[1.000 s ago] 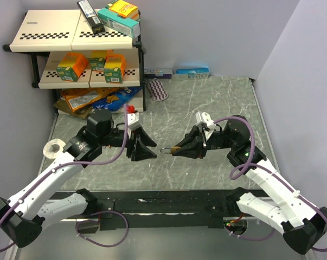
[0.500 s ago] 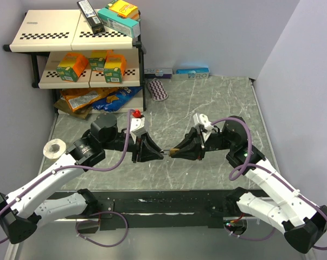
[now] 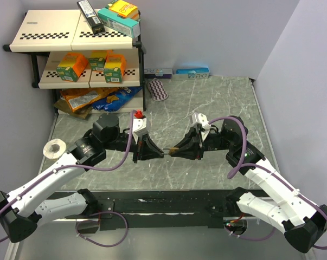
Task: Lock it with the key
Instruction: Lock the lock.
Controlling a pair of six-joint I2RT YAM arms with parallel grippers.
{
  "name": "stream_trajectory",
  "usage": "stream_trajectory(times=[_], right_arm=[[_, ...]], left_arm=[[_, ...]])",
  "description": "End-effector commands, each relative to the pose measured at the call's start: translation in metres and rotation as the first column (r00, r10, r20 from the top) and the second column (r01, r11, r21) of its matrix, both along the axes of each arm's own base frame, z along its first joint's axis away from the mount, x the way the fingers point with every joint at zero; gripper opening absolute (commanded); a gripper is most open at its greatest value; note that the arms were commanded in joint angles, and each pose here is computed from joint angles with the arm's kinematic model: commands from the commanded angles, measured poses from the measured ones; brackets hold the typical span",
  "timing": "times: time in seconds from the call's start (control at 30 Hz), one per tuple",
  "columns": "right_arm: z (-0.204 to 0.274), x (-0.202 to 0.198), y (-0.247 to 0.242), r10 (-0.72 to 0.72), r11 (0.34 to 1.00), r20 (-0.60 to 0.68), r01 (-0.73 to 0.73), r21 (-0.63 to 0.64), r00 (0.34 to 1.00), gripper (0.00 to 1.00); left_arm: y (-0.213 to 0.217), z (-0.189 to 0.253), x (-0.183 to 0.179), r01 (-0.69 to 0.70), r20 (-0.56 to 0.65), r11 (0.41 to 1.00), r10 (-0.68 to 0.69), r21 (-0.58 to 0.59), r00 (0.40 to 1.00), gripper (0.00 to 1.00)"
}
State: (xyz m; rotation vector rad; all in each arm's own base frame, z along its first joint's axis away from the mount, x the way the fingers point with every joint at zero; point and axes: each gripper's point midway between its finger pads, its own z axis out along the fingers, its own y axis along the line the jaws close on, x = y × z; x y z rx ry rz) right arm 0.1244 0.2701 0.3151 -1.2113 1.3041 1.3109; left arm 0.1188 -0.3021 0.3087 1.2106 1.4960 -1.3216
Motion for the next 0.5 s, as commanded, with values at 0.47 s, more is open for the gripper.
stream_trajectory(times=[0.47], right_arm=[[0.020,-0.011,0.020,0.049,0.996,0.063,-0.054,0.077,0.997,0.00]], left_arm=[[-0.037,0.024,-0.011,0.070,-0.097,0.994,-0.078,-0.088,0.992,0.01]])
